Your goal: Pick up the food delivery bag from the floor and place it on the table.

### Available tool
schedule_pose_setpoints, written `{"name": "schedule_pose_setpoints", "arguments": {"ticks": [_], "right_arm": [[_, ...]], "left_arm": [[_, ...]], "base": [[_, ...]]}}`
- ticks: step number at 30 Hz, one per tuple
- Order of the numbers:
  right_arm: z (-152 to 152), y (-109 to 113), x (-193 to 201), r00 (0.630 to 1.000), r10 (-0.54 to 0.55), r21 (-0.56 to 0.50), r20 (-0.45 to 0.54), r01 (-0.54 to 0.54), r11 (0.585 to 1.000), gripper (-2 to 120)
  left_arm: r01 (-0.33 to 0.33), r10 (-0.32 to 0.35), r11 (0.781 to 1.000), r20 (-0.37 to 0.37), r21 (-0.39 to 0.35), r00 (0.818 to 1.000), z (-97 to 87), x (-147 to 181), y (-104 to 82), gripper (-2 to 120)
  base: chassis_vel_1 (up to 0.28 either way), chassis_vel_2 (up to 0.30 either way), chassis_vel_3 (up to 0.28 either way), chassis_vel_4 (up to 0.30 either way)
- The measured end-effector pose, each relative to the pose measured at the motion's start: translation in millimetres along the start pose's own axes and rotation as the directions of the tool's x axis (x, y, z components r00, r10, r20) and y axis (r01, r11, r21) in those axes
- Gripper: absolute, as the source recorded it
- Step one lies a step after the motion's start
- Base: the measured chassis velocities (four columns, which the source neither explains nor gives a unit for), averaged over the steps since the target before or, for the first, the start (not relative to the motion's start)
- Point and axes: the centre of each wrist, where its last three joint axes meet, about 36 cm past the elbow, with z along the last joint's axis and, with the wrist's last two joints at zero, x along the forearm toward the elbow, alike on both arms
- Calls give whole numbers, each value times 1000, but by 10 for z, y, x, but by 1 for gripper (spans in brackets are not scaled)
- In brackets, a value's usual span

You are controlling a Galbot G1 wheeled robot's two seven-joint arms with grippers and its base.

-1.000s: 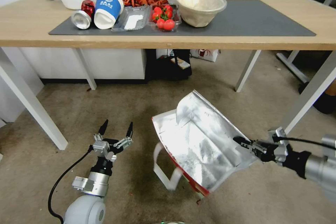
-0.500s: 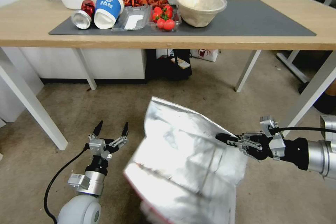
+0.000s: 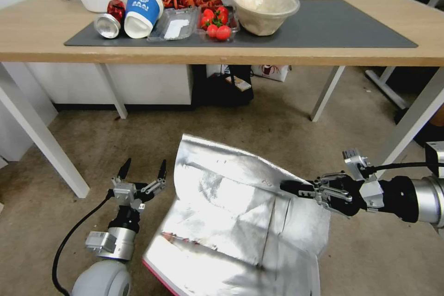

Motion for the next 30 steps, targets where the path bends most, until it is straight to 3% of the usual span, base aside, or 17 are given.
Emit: {"name": "schedule_pose_setpoints", "arguments": {"ticks": [9,30], "right_arm": [[-86,-129,69,998,-21,61,-51,24,998,0],[-86,-178,84,996,-24,123,-81,34,992,0]], "left_arm": [[19,-18,1000,46,-21,999,33,16,79,100],[21,-19,999,60,-26,998,127,45,91,100]], "base": [[0,0,0,0],[0,0,0,0]]}}
